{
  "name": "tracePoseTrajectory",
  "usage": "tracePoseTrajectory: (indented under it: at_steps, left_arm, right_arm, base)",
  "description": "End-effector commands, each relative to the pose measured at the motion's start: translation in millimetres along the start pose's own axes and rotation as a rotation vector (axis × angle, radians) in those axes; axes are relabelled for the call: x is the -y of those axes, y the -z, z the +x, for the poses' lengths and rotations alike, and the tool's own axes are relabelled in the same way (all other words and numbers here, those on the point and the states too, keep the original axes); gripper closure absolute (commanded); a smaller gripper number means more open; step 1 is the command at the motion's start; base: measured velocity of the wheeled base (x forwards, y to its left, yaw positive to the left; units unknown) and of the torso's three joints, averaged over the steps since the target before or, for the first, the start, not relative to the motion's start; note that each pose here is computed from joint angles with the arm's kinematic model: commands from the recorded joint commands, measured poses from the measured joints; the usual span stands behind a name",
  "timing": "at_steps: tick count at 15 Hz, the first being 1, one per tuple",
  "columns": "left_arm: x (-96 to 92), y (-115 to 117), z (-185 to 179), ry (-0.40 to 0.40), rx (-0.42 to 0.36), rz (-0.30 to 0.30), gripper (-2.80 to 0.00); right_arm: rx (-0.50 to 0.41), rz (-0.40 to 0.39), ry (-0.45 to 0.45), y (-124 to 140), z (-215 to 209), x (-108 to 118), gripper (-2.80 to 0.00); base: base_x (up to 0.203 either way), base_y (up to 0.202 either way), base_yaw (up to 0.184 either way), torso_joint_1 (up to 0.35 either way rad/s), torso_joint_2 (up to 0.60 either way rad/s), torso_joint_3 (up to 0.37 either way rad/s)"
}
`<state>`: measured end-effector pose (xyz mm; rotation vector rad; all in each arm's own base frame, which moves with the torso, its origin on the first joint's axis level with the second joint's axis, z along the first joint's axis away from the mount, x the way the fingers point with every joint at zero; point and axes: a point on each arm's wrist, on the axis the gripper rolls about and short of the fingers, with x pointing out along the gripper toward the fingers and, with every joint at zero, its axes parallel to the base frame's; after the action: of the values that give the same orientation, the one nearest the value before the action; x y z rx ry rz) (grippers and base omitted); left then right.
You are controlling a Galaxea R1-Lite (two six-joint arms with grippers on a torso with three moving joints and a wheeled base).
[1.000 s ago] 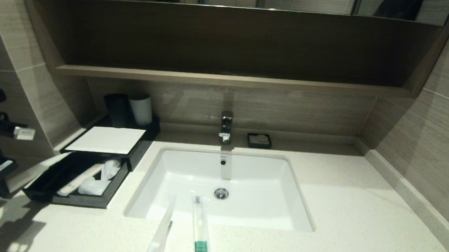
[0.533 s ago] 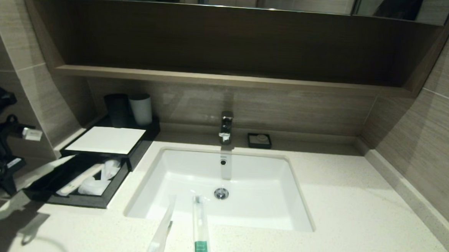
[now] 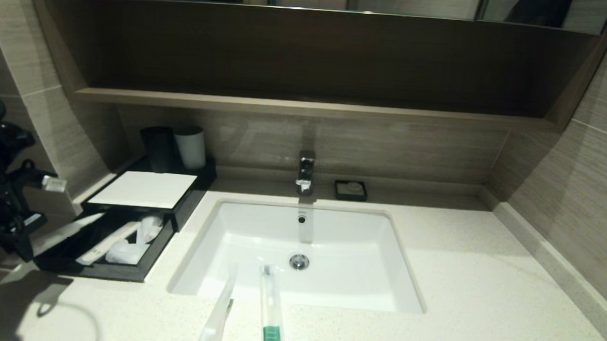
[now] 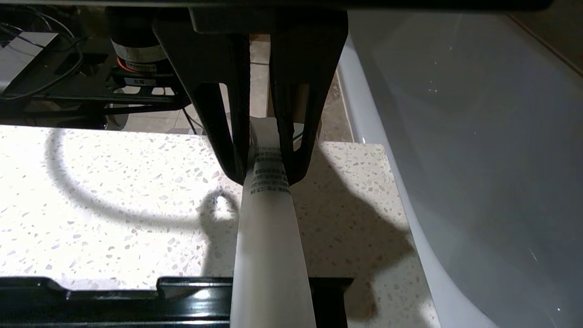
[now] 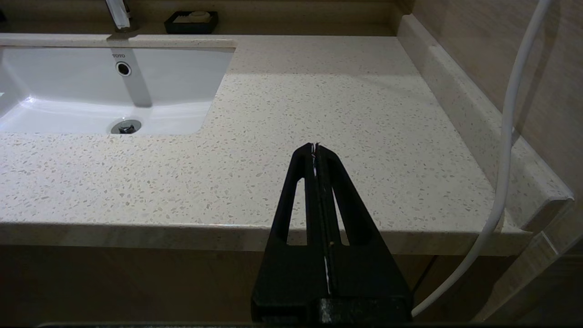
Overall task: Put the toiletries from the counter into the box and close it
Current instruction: Place the bathroom toiletry into the drawer
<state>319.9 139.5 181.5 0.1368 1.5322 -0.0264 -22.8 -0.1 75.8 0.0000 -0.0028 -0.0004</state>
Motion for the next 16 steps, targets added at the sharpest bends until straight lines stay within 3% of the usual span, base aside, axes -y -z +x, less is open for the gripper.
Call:
tracePoseTrajectory:
  at_steps: [1,6,16]
  left_arm:
    - [0.8,-5,8,0.012,-0.015,0.012,0.00]
    - [9.6,-16,17,0.029,-0.029,0.043,0.00]
    - [7.6,-30,22,0.021,-0.007,0.032,0.00]
  right_arm:
    - [-0.001,0.000,0.000,0,0,0,0.00]
    - [0.000,0.000,0.000,0,0,0,0.00]
    - [0.000,0.000,0.000,0,0,0,0.00]
  base:
    - [0.000,0.000,0.000,0.000,0.00,0.000]
    - [0.000,0.000,0.000,0.000,0.00,0.000]
    - [0.000,0.000,0.000,0.000,0.00,0.000]
